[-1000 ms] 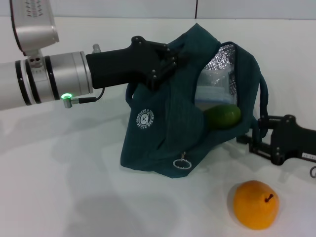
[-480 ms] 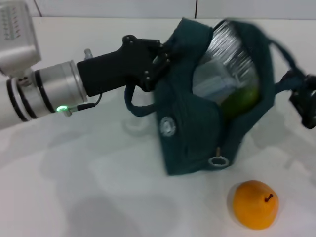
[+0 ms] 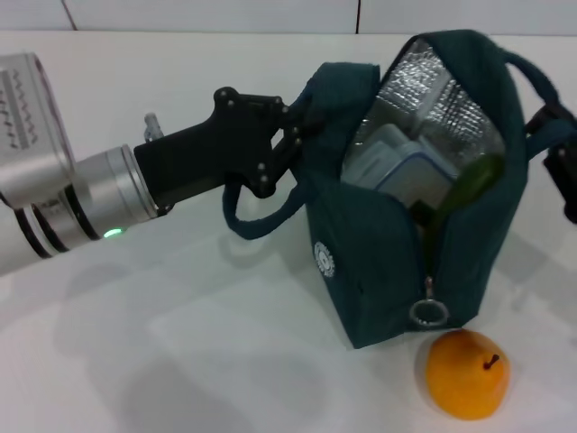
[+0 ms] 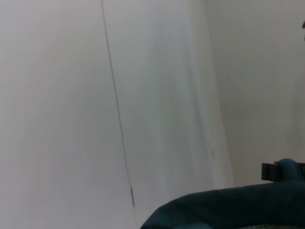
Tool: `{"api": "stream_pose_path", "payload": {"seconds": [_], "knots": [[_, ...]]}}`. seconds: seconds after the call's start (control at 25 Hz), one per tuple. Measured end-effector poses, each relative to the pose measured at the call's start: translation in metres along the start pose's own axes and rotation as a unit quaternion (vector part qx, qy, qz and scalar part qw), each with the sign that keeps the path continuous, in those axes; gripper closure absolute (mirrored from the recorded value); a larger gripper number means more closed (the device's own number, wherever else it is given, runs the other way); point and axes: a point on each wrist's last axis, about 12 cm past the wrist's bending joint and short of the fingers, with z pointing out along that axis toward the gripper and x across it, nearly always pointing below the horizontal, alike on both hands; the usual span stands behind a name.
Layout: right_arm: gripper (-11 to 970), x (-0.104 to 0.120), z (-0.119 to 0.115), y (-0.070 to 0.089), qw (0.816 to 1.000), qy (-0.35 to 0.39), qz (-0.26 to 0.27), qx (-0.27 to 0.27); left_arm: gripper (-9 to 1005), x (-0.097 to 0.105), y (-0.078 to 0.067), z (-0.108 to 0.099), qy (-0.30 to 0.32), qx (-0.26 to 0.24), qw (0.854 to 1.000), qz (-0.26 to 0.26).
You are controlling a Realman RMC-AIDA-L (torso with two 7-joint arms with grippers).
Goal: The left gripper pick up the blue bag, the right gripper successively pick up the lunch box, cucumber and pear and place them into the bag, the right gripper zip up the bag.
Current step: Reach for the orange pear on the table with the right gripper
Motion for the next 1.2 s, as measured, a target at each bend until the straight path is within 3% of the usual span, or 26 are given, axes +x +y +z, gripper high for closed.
{"api": "stream_pose_path", "payload": {"seconds": [0.36, 0.56, 0.96, 1.2], "knots": [[904, 0.012, 0.012, 0.006, 1.0, 0.015, 0.02, 0.001, 890, 0.014, -0.014, -0.007, 0.006, -0.015, 0.997, 0.08], [904, 0.011, 0.019, 0.009, 0.999, 0.013, 0.018, -0.025, 889, 0.018, -0.018, -0.003, 0.006, -0.015, 0.995, 0.102], [904, 0.009, 0.036, 0.008, 0.998, 0.008, -0.004, -0.06, 887, 0.015, -0.01, 0.006, -0.026, -0.079, 0.995, 0.051], [891, 0.01, 0.026, 0.015, 0.997, 0.001, -0.052, -0.061, 886, 0.018, -0.015, 0.004, -0.034, -0.087, 0.996, 0.004]]}}
